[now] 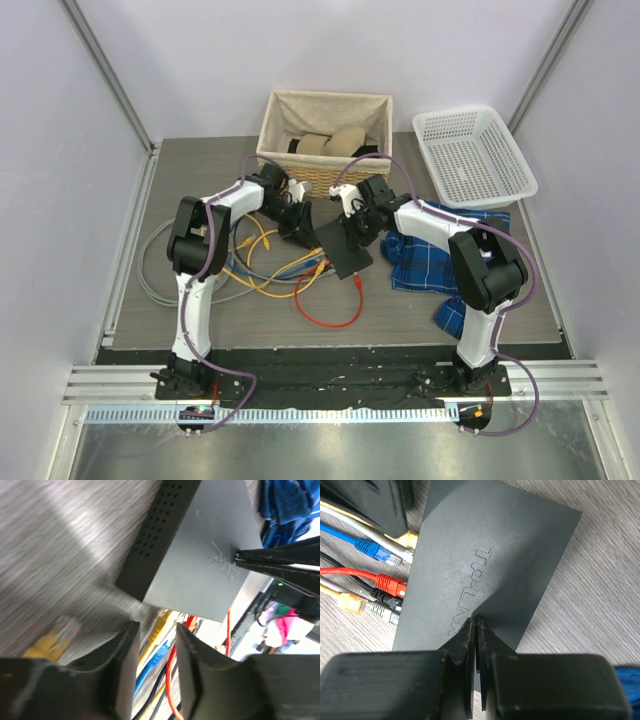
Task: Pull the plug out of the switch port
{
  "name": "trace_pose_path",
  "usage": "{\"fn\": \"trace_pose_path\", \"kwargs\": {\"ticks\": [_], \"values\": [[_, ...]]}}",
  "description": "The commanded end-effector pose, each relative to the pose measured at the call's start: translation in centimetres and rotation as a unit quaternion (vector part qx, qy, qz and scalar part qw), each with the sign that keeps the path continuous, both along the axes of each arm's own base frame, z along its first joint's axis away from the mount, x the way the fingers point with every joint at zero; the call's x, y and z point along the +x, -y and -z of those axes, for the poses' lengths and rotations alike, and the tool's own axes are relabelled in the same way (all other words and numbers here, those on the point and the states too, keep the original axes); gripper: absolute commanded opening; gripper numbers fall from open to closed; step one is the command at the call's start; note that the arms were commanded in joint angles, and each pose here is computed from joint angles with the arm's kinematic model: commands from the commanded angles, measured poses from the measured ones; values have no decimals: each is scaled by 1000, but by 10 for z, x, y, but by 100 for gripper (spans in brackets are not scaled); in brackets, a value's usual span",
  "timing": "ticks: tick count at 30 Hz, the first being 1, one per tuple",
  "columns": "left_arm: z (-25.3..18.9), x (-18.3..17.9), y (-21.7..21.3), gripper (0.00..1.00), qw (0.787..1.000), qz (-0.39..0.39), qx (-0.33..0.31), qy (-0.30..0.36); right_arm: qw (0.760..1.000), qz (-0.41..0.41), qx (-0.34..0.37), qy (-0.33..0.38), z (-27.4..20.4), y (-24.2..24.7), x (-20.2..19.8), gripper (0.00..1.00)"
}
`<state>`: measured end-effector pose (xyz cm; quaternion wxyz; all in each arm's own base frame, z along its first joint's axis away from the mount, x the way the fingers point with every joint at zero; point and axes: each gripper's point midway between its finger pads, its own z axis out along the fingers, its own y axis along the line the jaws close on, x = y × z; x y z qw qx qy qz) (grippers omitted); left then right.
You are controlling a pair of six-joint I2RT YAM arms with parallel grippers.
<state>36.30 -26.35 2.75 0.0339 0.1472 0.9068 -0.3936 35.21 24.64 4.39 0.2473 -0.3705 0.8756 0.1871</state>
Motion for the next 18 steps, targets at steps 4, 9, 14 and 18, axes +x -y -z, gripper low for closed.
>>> {"fn": "trace_pose_path", "kwargs": {"ticks": [4,9,14,18], "values": [[33,-14,-6,47,999,8,22,-29,996,0,-70,-58,41,24,-28,8],[47,-25,9,44,998,28,25,-50,996,-1,-72,-58,40,25,-29,8],[51,-25,13,39,998,33,24,-57,996,-2,-74,-58,41,26,-30,8],[55,-26,14,32,997,35,23,-61,996,-2,-73,-59,41,26,-31,8]]}}
